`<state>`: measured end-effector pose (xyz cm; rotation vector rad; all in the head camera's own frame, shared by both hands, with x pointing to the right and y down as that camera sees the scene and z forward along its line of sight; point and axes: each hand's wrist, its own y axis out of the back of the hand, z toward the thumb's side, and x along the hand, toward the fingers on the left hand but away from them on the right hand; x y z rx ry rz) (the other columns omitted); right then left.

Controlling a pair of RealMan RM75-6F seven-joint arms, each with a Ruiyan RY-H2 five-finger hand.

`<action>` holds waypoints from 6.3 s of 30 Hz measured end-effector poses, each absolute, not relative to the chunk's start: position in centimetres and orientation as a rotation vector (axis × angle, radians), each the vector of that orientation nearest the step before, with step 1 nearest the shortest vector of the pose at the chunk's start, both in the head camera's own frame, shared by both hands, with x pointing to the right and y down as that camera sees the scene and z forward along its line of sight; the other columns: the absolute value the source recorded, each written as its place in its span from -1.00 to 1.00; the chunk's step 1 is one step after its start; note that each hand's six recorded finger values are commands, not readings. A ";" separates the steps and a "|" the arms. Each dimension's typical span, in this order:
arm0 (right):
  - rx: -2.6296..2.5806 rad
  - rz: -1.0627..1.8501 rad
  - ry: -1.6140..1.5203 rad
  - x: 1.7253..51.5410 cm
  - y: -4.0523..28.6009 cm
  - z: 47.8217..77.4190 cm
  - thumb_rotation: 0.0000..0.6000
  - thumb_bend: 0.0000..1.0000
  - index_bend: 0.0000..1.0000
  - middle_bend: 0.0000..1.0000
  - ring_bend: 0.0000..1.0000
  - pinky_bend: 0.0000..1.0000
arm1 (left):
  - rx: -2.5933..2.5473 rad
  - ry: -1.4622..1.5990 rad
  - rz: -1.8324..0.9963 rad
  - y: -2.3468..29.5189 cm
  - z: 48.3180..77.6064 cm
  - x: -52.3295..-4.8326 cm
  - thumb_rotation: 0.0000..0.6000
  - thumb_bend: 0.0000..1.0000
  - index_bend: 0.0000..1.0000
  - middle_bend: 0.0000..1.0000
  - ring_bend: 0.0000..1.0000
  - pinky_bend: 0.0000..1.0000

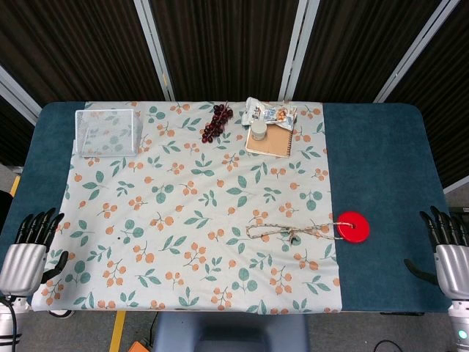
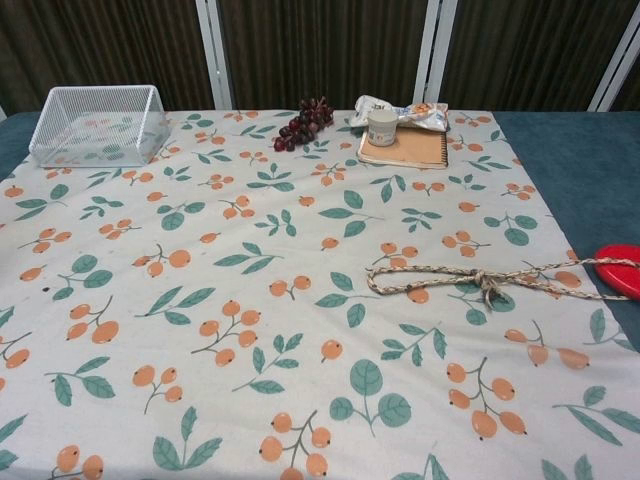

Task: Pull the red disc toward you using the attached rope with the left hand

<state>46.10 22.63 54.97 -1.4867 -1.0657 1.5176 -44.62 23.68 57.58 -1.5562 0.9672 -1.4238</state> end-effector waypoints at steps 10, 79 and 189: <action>-1.486 1.512 -1.071 46.0 22.5 54.7 1.00 -0.41 -1.00 -1.00 -1.00 -1.00 | -1.604 0.940 -1.380 23.0 57.8 -43.0 1.00 -0.15 -1.00 -1.00 -1.00 -0.95; -1.405 1.583 -1.161 49.7 21.9 54.4 1.00 -0.41 -1.00 -1.00 -1.00 -1.00 | -2.129 0.025 -0.952 16.3 74.4 -7.4 1.00 -0.01 -0.61 -1.00 -1.00 -0.94; -1.463 1.563 -1.089 47.2 20.6 56.4 1.00 -0.42 -1.00 -1.00 -1.00 -1.00 | -1.505 0.623 -1.667 8.9 61.2 -44.4 1.00 -0.20 -1.00 -1.00 -1.00 -0.90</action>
